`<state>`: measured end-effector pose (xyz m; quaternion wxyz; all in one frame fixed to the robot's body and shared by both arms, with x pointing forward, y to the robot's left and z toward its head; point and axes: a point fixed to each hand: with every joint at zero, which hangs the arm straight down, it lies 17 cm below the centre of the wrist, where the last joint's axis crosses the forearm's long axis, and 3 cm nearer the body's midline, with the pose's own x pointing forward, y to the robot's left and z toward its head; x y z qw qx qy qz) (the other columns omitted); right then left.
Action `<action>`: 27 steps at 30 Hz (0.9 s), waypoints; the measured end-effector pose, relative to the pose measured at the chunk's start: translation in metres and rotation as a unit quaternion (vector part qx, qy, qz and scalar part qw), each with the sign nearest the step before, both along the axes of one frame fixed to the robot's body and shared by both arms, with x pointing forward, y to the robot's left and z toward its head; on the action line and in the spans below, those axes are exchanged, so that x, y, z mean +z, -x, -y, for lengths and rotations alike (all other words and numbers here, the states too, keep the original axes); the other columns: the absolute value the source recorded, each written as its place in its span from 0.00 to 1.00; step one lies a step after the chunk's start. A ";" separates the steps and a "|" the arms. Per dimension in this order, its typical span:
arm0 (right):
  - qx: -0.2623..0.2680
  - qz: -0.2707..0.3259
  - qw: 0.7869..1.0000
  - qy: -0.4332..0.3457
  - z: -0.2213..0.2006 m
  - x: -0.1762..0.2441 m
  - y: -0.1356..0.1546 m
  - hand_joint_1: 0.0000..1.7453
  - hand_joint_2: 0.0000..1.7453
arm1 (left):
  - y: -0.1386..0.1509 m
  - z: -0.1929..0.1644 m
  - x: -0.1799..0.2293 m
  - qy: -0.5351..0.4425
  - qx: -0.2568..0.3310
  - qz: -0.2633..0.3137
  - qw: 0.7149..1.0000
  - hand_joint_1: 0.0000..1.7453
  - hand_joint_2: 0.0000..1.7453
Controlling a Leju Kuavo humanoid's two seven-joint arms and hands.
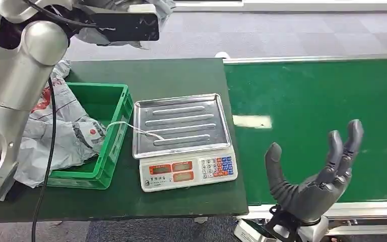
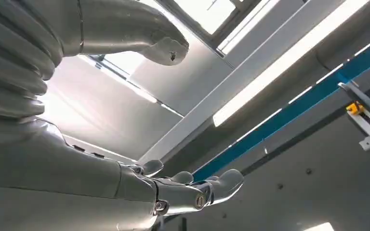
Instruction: Moved the parcel from conveyor to table for the left to box.
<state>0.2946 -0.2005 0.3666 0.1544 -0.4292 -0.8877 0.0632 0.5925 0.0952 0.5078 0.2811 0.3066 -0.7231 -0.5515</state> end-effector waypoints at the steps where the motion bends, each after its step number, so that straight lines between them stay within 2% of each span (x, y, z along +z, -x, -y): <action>1: 0.000 0.000 1.000 0.000 0.000 0.000 0.000 0.00 1.00 | -0.001 -0.002 -0.001 0.000 0.002 -0.002 1.000 1.00 1.00; 4: -0.002 -0.001 1.000 0.002 0.000 -0.001 0.001 0.00 1.00 | -0.009 -0.015 -0.009 -0.002 0.016 -0.011 1.000 1.00 1.00; 6: -0.006 0.001 1.000 0.002 0.003 0.001 0.003 0.00 1.00 | -0.019 -0.033 -0.029 -0.005 0.028 -0.031 0.999 1.00 1.00; 9: -0.016 0.008 1.000 -0.008 0.014 0.005 0.014 0.00 1.00 | -0.037 -0.098 -0.098 -0.009 0.052 -0.074 0.996 1.00 1.00; 12: -0.027 0.006 1.000 -0.003 0.018 0.005 0.020 0.00 1.00 | -0.040 -0.160 -0.193 0.007 0.086 -0.120 0.989 1.00 1.00; 15: -0.033 -0.001 0.999 0.004 0.019 0.001 0.023 0.00 1.00 | -0.018 -0.205 -0.305 0.026 0.120 -0.169 0.978 1.00 1.00; 18: -0.042 -0.004 0.999 0.004 0.025 -0.001 0.025 0.00 1.00 | 0.026 -0.246 -0.414 0.024 0.162 -0.249 0.954 1.00 1.00; 19: -0.044 -0.006 0.999 0.005 0.026 -0.002 0.025 0.00 1.00 | 0.040 -0.258 -0.439 0.022 0.175 -0.269 0.947 1.00 1.00; 22: -0.044 -0.007 0.999 0.006 0.026 -0.002 0.026 0.00 1.00 | 0.067 -0.285 -0.481 0.020 0.204 -0.309 0.929 1.00 1.00; 25: -0.044 -0.006 0.999 0.006 0.026 -0.002 0.025 0.00 1.00 | 0.076 -0.301 -0.494 0.022 0.226 -0.321 0.919 1.00 1.00; 26: -0.044 -0.006 0.999 0.006 0.026 -0.002 0.025 0.00 1.00 | 0.077 -0.304 -0.495 0.023 0.230 -0.322 0.918 0.42 1.00; 27: -0.044 -0.006 0.999 0.007 0.026 -0.002 0.025 0.00 1.00 | 0.079 -0.306 -0.497 0.023 0.232 -0.324 0.917 0.42 1.00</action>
